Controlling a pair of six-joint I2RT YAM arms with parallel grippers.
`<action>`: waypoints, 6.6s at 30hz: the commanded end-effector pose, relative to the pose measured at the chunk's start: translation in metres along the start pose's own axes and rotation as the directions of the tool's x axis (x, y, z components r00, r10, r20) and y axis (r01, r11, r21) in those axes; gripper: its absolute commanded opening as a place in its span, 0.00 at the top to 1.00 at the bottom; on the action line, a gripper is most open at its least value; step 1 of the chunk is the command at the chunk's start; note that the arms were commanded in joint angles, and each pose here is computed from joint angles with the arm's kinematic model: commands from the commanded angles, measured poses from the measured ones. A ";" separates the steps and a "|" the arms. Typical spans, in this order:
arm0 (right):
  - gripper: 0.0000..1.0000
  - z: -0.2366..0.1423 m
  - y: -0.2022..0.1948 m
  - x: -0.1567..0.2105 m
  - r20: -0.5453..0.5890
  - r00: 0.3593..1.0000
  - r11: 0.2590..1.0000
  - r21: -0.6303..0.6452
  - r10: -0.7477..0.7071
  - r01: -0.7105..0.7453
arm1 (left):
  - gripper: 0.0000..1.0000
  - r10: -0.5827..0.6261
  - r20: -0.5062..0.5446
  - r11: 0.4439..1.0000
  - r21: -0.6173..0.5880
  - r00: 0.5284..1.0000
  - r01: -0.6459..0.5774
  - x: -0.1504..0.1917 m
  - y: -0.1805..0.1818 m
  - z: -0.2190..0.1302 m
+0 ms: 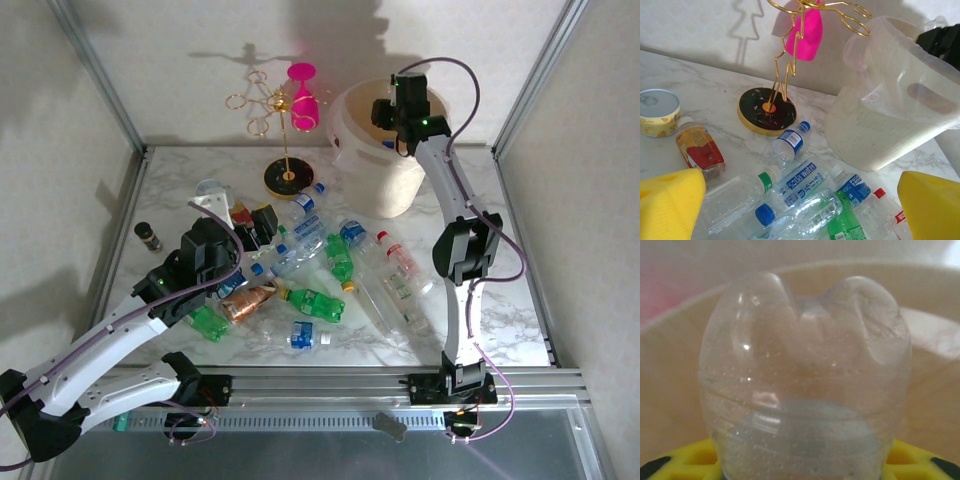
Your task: Put the plastic bottles in the bin
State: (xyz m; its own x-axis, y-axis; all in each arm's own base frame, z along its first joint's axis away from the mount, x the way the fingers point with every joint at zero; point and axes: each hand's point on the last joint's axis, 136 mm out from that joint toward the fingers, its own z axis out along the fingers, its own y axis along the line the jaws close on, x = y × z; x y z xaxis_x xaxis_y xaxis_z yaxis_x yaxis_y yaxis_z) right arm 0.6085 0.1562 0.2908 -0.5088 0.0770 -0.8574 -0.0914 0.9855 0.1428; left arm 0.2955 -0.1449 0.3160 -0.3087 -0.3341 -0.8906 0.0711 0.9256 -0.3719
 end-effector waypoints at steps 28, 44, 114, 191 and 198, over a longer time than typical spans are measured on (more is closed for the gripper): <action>0.26 -0.175 0.030 -0.082 0.280 0.951 0.990 -0.080 0.130 -0.112 | 0.00 -0.192 -0.097 0.974 -0.139 0.977 0.178 0.030 0.029 -0.007; 0.29 -0.245 0.027 0.049 0.116 0.968 0.964 -0.176 0.221 -0.198 | 0.00 -0.545 -0.150 0.611 -0.745 0.825 0.268 0.130 0.196 -0.071; 0.20 -0.350 0.137 0.106 0.019 0.995 0.594 -0.804 0.094 -0.041 | 0.40 -0.286 -0.293 0.919 0.186 0.912 0.348 0.016 0.004 -0.012; 0.54 -0.030 -0.013 0.013 -0.122 0.985 0.992 0.017 0.125 -0.124 | 0.11 0.036 -0.090 0.999 0.012 0.995 -0.035 0.036 0.016 0.010; 0.43 -0.018 -0.014 0.031 -0.165 0.983 0.996 0.032 0.083 -0.079 | 0.11 0.032 -0.080 0.999 0.010 0.996 -0.031 0.034 0.018 0.009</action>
State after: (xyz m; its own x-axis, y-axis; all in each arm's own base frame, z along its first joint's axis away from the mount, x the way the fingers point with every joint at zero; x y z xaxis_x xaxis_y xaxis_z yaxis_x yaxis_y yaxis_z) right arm 0.5790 0.1414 0.2743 -0.6488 0.1615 -0.7437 -0.0173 0.9738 0.2266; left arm 0.2952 -0.1454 0.2710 -0.4103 -0.2799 -0.8679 0.0984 0.9326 -0.3473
